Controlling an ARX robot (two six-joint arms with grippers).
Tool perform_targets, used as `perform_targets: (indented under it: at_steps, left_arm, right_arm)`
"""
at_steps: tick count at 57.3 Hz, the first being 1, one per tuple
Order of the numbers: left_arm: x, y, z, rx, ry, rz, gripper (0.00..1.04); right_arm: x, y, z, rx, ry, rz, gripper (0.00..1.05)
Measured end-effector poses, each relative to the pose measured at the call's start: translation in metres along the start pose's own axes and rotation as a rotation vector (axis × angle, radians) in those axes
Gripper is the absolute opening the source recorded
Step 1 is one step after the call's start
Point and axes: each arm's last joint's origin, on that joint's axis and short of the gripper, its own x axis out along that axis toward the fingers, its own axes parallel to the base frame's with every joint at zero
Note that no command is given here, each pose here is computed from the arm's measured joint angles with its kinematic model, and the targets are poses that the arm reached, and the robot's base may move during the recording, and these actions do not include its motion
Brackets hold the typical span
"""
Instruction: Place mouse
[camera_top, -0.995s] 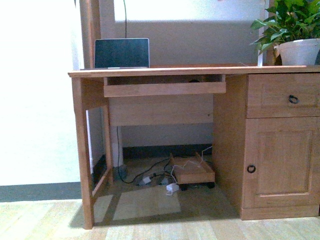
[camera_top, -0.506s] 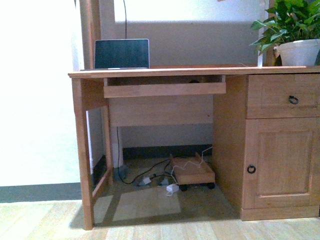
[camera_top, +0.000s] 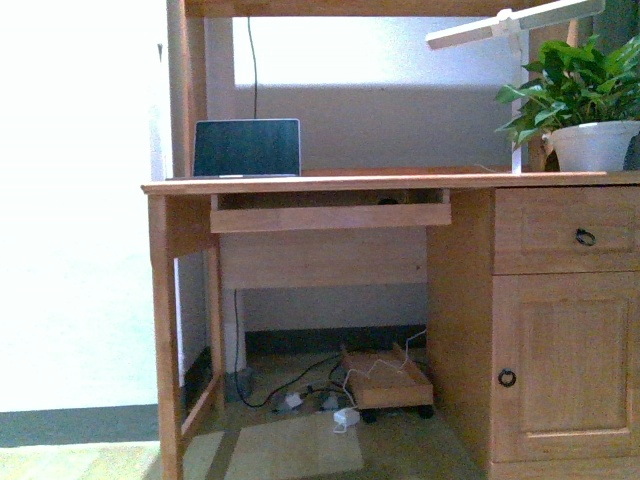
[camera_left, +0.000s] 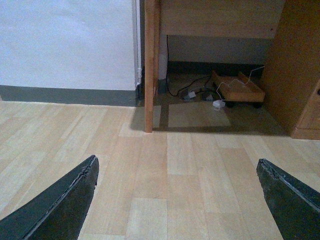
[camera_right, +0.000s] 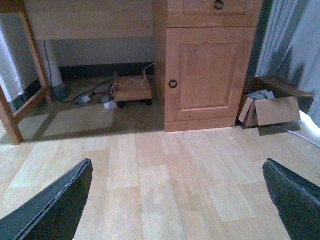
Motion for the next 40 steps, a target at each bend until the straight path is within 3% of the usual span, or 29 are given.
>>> perform_targets:
  at_steps: [40]
  left_arm:
    - [0.0000, 0.0000, 0.0000, 0.000, 0.000, 0.000, 0.97]
  right_arm:
    - [0.0000, 0.0000, -0.0001, 0.000, 0.000, 0.000, 1.04]
